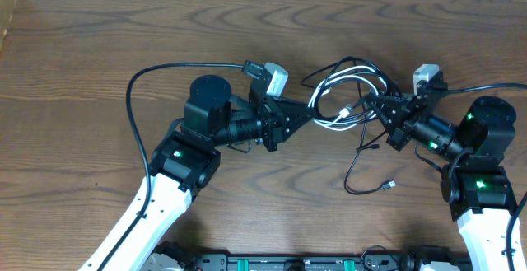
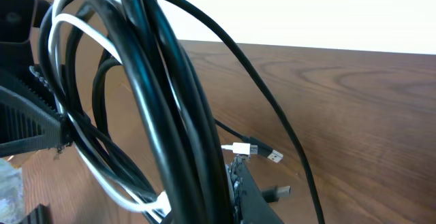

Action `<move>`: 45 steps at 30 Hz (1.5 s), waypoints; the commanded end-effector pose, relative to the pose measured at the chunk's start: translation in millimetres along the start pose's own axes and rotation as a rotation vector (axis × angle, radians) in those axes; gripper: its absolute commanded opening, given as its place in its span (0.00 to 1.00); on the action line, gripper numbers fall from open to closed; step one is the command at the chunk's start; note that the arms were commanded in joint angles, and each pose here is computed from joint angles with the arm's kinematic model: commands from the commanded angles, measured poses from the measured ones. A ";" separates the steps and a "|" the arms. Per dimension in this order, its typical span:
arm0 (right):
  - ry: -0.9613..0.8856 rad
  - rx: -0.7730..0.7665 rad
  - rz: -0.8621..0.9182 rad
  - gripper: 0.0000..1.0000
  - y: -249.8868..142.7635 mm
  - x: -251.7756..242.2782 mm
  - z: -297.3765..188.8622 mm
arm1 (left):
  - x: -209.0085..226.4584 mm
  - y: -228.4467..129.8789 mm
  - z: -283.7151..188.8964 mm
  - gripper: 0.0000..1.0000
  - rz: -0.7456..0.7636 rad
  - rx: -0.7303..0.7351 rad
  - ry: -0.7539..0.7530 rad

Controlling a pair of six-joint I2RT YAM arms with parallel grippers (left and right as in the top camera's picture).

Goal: Untangle cables

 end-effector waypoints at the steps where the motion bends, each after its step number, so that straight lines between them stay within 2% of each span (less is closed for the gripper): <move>1: 0.021 -0.001 -0.001 0.01 3.8 7.2 0.8 | 3.7 -4.0 4.0 0.08 -0.006 0.011 0.004; 18: 0.008 -0.004 0.001 0.01 4.2 5.0 0.6 | 17.3 -6.2 2.7 0.08 -0.010 0.014 0.069; 30: -0.035 -0.030 -0.004 0.01 9.0 -1.9 0.2 | 61.0 -22.8 -26.6 0.07 -0.153 0.057 0.206; 45: -0.035 -0.029 -0.004 0.01 8.9 -1.9 0.2 | 62.7 -22.3 -27.9 0.08 -0.155 0.054 0.212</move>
Point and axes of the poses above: each gripper's point midway between its finger pads, its own z axis out along the fingers, its own x axis along the line the jaws close on, y = z × x, the point moved 1 cm from there along -z, back along the fingers, and after that the axes turned 13 degrees about z, right-handed, at the moved point
